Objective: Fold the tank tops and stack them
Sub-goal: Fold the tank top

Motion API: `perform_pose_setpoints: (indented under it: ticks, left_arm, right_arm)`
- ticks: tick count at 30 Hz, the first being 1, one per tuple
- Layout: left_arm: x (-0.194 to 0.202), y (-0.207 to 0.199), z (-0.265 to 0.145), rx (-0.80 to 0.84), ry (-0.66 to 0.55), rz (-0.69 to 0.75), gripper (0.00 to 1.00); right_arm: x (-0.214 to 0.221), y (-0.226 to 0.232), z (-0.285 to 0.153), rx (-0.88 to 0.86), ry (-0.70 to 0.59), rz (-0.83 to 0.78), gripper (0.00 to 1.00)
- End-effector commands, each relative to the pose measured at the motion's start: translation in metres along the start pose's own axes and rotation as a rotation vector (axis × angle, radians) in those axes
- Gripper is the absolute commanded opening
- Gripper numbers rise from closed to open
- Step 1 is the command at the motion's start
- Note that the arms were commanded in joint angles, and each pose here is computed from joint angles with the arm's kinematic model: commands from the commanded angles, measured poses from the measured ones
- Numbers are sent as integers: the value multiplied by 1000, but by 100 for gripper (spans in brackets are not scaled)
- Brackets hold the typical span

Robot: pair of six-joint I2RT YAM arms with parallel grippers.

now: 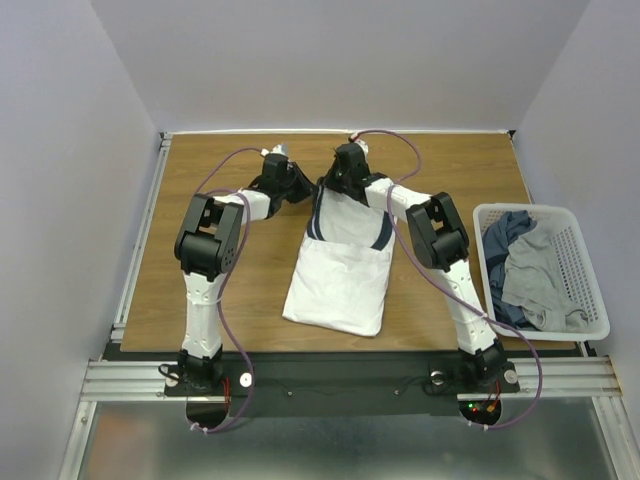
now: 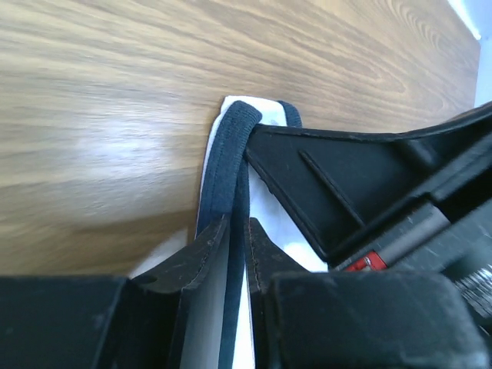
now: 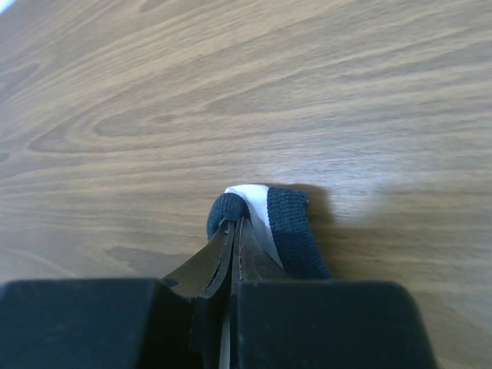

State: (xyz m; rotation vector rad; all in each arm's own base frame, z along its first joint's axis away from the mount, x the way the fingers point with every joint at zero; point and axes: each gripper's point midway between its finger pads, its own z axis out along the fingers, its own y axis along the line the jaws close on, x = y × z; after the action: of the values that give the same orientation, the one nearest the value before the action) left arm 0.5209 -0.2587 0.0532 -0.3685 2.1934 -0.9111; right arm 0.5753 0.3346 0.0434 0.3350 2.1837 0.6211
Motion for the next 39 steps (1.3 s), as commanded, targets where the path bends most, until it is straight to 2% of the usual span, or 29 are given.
perform_pose_setpoints:
  ticks: [1,4,10,16,22,29,32,34,36,39]
  left_arm:
    - [-46,-31,-31,54,-132,26,26]
    - [-45,-29,-36,43,-138,20,26]
    - [-36,-19,-40,14,-129,6,26]
    - [-17,-6,-35,-21,-98,-13,27]
    - [-7,-12,-30,-12,-78,0,27]
    - [7,-8,-45,-36,-71,13,35]
    - [-1,-12,-61,-46,-115,16,40]
    - [-5,-13,-76,-59,-148,11,45]
    - [-2,-8,-87,-77,-159,5,49]
    - [-14,-12,-116,-103,-227,-2,51]
  right_arm:
    - [-28,40,-14,-179,-55,54,0]
    - [-28,53,-18,-281,-29,78,0]
    - [-43,40,-23,-359,-55,168,0]
    - [-46,17,-30,-385,-47,234,0]
    - [-52,12,-32,-391,-55,250,0]
    - [-48,13,-18,-438,-32,252,0]
    - [-46,11,-17,-433,-29,249,1]
    - [-47,10,-19,-430,-36,233,3]
    - [-54,12,-24,-426,-56,224,11]
    - [-64,9,-33,-411,-85,215,14]
